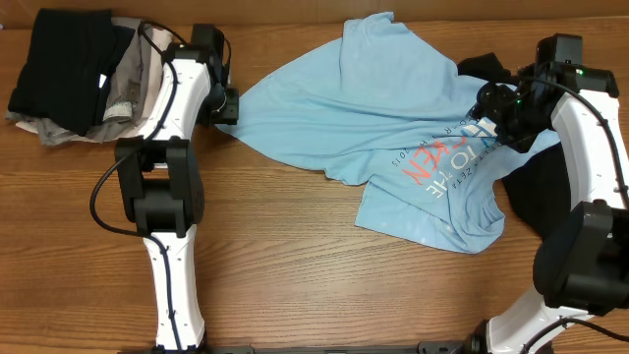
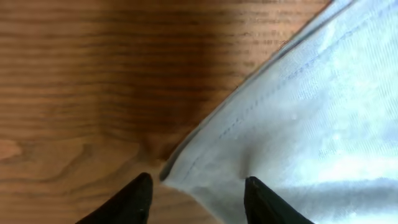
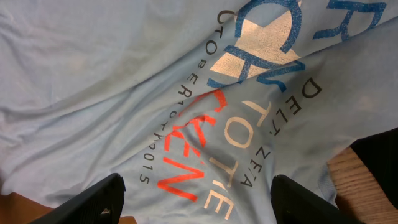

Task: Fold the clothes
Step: 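Hold the T-shirt edges with both grippers and stretch it flat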

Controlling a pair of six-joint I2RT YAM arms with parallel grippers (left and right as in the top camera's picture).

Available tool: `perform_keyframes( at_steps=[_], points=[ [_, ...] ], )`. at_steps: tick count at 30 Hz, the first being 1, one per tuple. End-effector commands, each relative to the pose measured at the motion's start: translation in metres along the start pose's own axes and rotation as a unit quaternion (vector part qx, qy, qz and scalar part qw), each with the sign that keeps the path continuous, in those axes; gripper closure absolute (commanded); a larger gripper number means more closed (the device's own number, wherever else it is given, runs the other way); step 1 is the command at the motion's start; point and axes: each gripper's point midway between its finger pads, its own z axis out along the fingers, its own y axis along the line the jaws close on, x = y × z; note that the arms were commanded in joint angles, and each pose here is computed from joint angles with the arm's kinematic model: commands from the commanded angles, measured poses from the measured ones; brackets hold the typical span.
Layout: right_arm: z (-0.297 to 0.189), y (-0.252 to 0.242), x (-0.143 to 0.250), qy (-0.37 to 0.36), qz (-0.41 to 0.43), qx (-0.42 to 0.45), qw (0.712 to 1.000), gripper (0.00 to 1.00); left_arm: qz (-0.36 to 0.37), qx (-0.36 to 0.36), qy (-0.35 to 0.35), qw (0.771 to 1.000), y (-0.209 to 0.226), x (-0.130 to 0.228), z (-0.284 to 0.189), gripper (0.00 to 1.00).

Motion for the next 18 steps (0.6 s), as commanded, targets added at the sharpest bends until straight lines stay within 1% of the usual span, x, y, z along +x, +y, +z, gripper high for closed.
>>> perform_keyframes(
  at_steps=[1, 3, 6, 7, 8, 10, 13, 14, 18],
  points=[
    [-0.012, 0.006, -0.008, -0.021, -0.014, -0.005, 1.0, 0.21, -0.003, 0.004, 0.015, 1.0, -0.001, 0.005, 0.023, 0.47],
    [-0.011, 0.006, -0.008, -0.021, -0.014, -0.005, 1.0, 0.21, -0.003, 0.005, 0.01, 1.0, -0.002, 0.002, 0.024, 0.43],
    [-0.011, 0.006, -0.008, -0.02, -0.014, -0.005, 1.0, 0.21, -0.003, 0.006, 0.003, 1.0, -0.002, -0.001, 0.026, 0.42],
    [-0.011, 0.006, -0.008, -0.02, -0.014, -0.005, 1.0, 0.21, -0.003, 0.006, 0.003, 1.0, -0.002, -0.002, 0.026, 0.44],
    [-0.011, 0.006, -0.007, -0.019, -0.014, -0.005, 1.0, 0.21, -0.003, 0.006, 0.002, 1.0, -0.002, -0.002, 0.026, 0.5],
    [-0.011, 0.006, -0.007, -0.019, -0.013, -0.005, 1.0, 0.21, -0.003, 0.006, 0.001, 1.0, -0.002, -0.002, 0.028, 0.67],
    [-0.011, 0.006, -0.007, -0.018, -0.013, -0.004, 1.0, 0.21, -0.002, 0.006, 0.0, 1.0, -0.003, -0.001, 0.033, 0.9],
    [-0.011, 0.006, -0.006, -0.017, -0.013, -0.004, 1.0, 0.21, -0.002, 0.006, 0.002, 1.0, -0.003, 0.001, 0.036, 0.96],
    [-0.011, 0.005, -0.002, -0.009, -0.011, -0.004, 1.0, 0.22, -0.002, 0.009, 0.01, 1.0, -0.004, 0.006, 0.038, 0.96]
  ],
)
